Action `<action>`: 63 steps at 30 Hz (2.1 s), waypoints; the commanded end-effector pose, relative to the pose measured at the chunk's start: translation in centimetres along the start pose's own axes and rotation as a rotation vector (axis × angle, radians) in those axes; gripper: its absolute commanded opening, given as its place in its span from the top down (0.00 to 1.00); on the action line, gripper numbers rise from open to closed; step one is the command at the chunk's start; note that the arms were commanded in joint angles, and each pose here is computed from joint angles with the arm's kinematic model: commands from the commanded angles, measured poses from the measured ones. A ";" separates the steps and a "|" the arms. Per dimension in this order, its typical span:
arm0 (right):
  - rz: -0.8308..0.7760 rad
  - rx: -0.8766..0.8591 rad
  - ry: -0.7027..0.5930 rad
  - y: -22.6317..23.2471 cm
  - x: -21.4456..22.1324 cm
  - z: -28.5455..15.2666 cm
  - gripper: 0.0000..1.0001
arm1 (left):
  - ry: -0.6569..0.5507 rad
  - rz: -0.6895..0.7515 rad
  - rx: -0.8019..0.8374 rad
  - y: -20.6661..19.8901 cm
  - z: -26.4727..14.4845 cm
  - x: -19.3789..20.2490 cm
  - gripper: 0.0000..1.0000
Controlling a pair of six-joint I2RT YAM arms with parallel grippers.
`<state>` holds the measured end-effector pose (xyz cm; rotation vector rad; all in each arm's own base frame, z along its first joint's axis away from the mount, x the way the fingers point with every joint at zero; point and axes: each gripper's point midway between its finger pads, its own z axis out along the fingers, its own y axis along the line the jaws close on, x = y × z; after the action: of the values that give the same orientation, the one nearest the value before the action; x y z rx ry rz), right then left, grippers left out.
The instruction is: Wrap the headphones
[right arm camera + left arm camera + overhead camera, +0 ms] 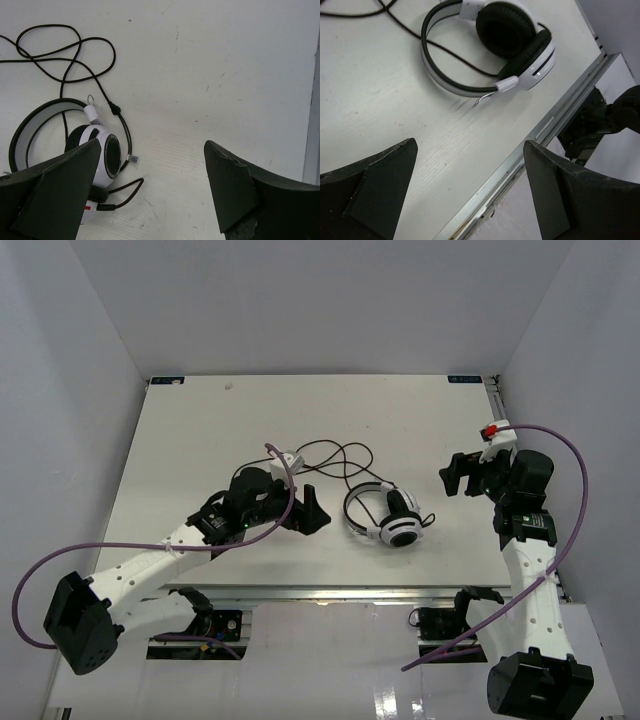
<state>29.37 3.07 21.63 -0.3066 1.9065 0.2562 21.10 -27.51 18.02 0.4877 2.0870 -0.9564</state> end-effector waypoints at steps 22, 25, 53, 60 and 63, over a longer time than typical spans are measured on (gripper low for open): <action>-0.242 -0.526 -0.051 6.8 3.8 0.7 0.09 | 0.462 -0.069 -0.362 4.4 12.2 5.1 0.12; -0.244 -0.533 -0.060 7.0 3.6 0.5 0.09 | 0.452 -0.058 -0.448 5.7 13.6 4.9 0.12; -0.256 -0.550 -0.084 7.5 3.1 0.0 0.09 | 0.351 0.025 0.041 0.7 21.4 -4.4 0.23; -0.255 -0.543 -0.085 7.3 3.1 0.0 0.09 | 0.516 0.151 0.013 3.7 24.9 -1.0 0.35; -0.253 -0.542 -0.084 7.3 3.1 0.1 0.09 | 0.532 0.189 -0.015 4.4 24.8 -0.6 0.37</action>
<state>25.87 9.66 18.22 -0.8721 1.7026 0.6100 37.60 -44.99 6.29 0.8616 2.4309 -0.8414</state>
